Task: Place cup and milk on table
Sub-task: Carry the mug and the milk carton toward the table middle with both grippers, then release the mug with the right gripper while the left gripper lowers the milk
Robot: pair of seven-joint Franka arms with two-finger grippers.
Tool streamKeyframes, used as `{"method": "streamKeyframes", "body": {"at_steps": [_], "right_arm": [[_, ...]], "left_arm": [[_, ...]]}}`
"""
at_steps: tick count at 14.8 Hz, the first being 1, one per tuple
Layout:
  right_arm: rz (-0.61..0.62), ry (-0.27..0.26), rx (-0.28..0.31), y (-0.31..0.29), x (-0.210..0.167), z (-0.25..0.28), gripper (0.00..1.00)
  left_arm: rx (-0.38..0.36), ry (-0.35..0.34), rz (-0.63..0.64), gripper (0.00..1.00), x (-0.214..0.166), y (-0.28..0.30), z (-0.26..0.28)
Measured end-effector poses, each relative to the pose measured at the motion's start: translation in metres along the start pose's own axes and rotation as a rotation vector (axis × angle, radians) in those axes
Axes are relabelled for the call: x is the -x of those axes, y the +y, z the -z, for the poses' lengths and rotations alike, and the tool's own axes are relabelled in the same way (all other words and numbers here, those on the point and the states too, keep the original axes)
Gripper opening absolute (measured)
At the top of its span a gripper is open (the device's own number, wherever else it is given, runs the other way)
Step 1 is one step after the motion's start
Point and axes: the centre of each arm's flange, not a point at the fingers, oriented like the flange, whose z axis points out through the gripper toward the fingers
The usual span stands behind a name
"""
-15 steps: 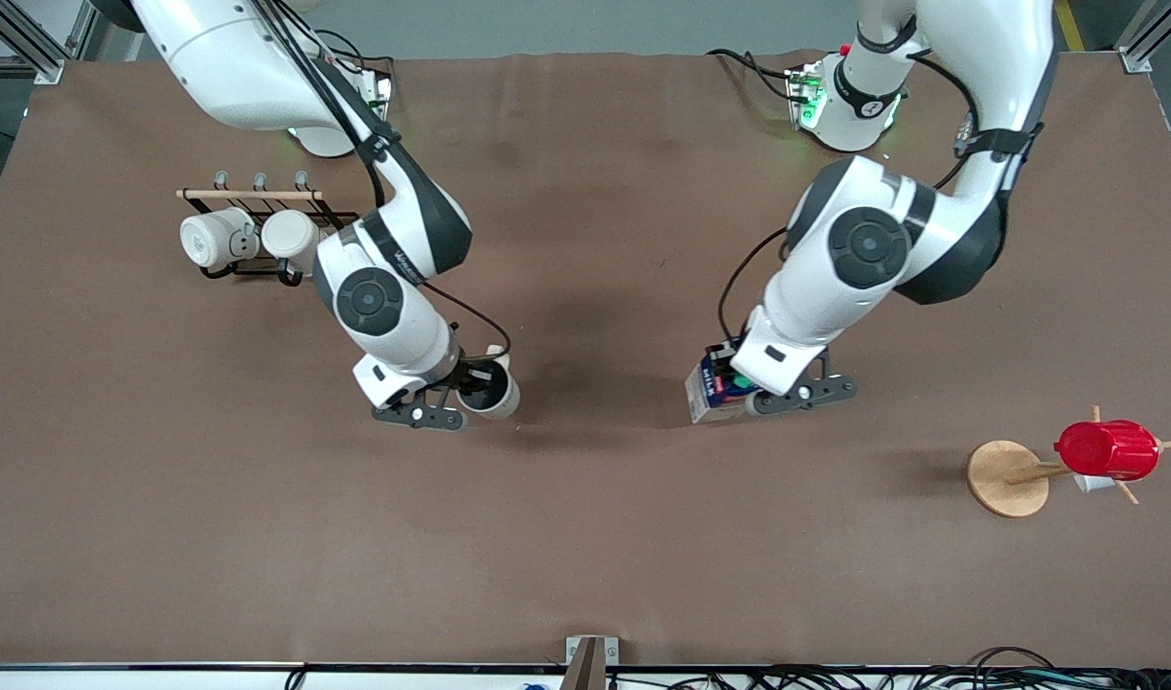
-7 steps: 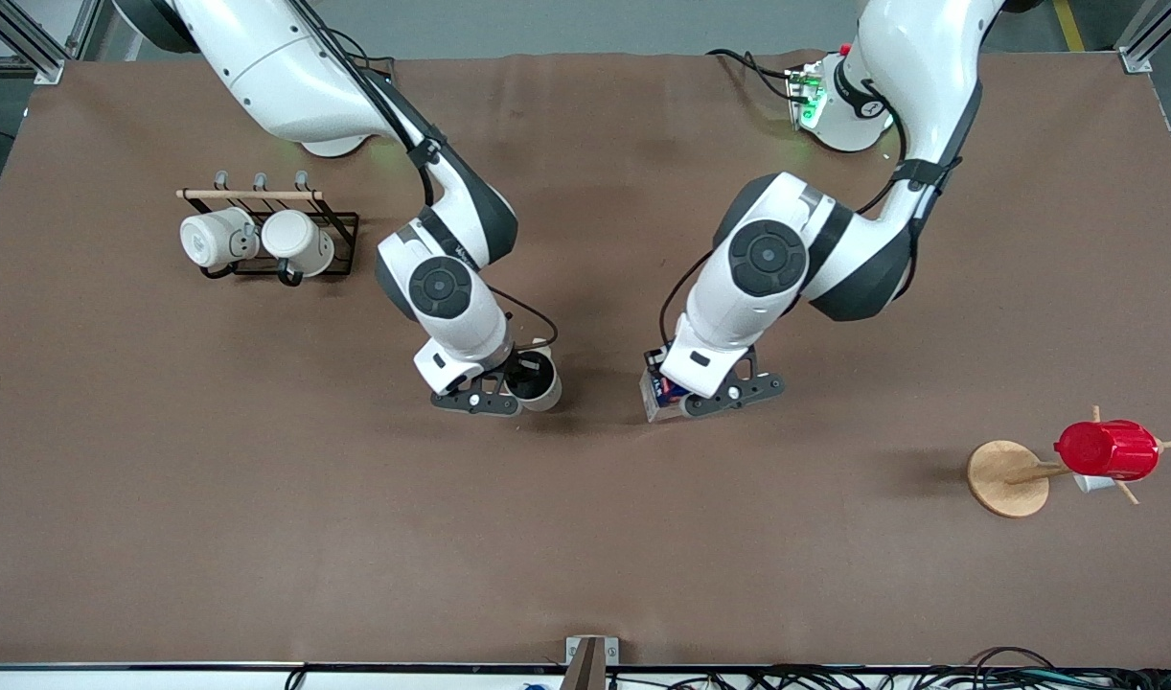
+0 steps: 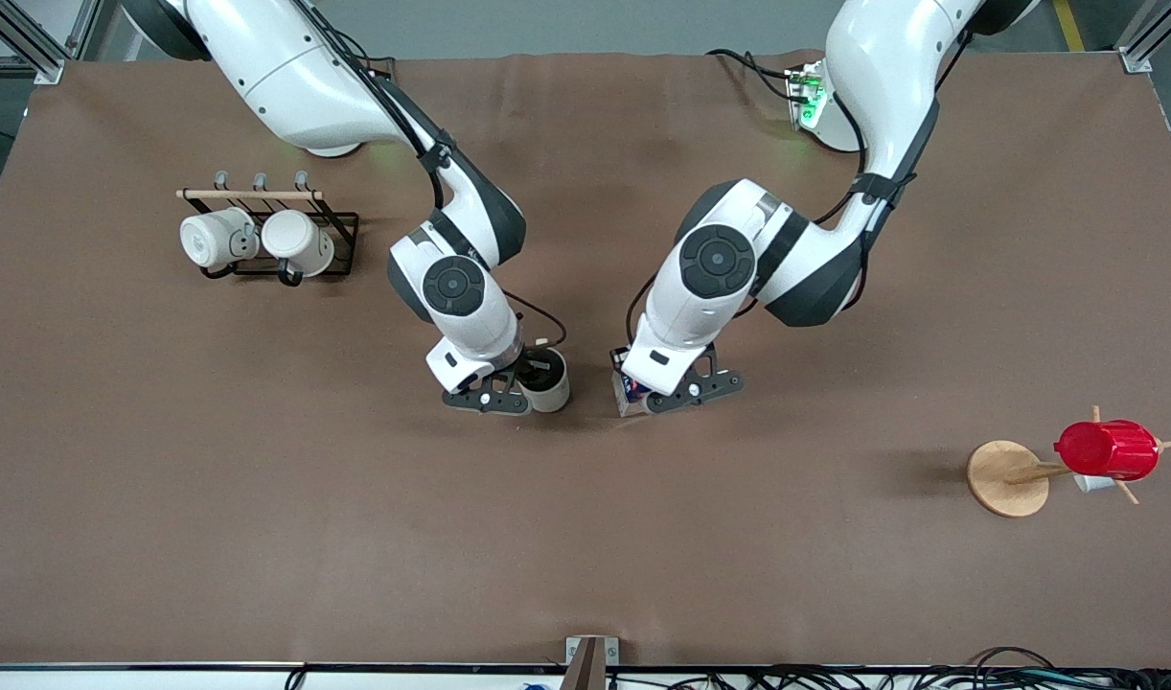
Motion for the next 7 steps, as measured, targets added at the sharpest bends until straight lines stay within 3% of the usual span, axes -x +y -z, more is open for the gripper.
{"method": "streamKeyframes", "body": {"at_steps": [1, 3, 7], "right_arm": [[0.002, 0.001, 0.001, 0.0, 0.0, 0.0, 0.5], [0.002, 0.002, 0.002, 0.0, 0.0, 0.0, 0.53], [-0.013, -0.005, 0.032, 0.007, -0.012, 0.025, 0.89]], "left_arm": [[0.004, 0.002, -0.005, 0.44, 0.003, 0.004, 0.001], [0.011, 0.004, -0.008, 0.44, 0.008, 0.014, 0.0], [0.019, -0.001, -0.005, 0.45, 0.017, 0.03, -0.009]]}}
